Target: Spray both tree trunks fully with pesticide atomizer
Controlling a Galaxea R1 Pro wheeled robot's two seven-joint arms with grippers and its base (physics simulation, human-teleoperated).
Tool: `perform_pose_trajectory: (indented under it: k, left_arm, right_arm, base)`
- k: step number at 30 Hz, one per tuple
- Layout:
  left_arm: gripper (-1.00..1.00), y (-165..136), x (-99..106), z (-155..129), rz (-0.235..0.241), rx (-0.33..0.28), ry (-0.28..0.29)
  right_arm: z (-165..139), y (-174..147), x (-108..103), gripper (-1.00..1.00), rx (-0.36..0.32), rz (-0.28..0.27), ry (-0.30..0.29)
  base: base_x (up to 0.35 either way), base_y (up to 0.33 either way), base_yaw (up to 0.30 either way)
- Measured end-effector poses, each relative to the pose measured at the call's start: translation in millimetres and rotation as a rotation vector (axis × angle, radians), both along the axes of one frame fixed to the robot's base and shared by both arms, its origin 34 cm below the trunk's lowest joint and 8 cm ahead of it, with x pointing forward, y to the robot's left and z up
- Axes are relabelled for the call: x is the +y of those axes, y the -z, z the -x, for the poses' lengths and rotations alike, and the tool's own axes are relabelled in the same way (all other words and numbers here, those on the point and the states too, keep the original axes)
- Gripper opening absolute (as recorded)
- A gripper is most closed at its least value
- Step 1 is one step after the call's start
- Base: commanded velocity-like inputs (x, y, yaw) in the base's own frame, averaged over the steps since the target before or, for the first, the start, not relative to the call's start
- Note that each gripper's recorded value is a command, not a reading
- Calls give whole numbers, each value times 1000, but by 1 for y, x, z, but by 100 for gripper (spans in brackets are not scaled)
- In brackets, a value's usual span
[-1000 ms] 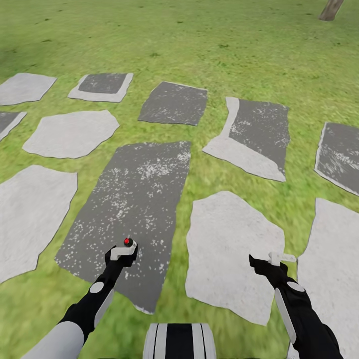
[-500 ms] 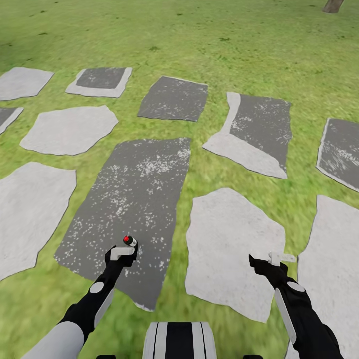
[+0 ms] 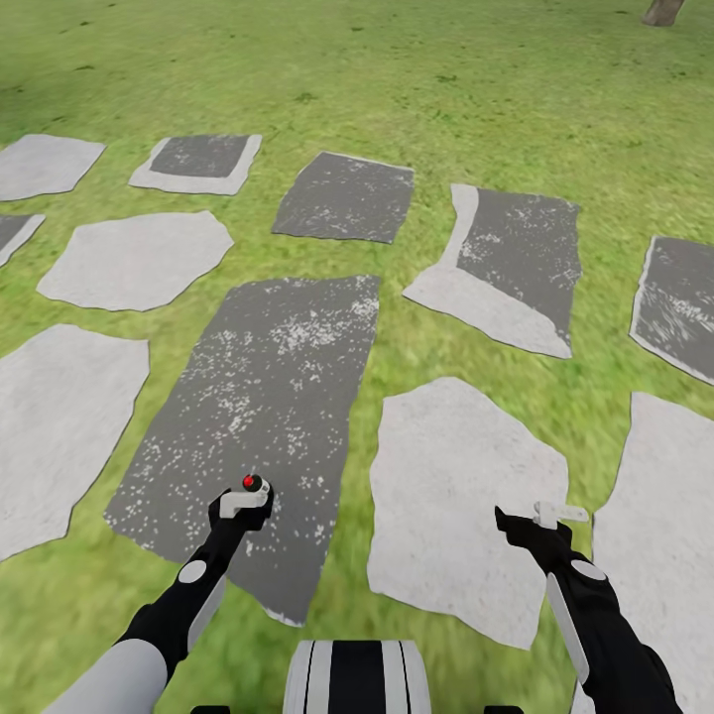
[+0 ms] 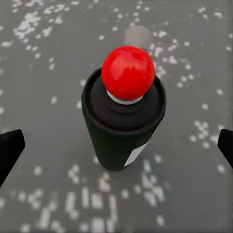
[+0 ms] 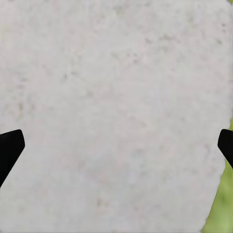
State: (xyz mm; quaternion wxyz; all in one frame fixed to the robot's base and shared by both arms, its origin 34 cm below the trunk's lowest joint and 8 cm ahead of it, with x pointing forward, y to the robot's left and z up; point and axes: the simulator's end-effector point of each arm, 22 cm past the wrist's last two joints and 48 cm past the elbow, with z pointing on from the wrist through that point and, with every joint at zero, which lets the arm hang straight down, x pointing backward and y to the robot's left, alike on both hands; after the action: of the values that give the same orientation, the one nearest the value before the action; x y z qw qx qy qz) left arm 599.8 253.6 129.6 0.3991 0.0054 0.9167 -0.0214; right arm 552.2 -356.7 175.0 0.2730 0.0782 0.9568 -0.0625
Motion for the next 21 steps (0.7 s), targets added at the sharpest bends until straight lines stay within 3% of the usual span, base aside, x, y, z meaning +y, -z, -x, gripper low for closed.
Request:
perform_pose_trajectory:
  k: [21]
  left_arm:
    - [100, 0, -1, 0, 1, -1, 1]
  right_arm:
    - [0, 0, 0, 100, -1, 2, 0]
  base:
    - [26, -7, 0]
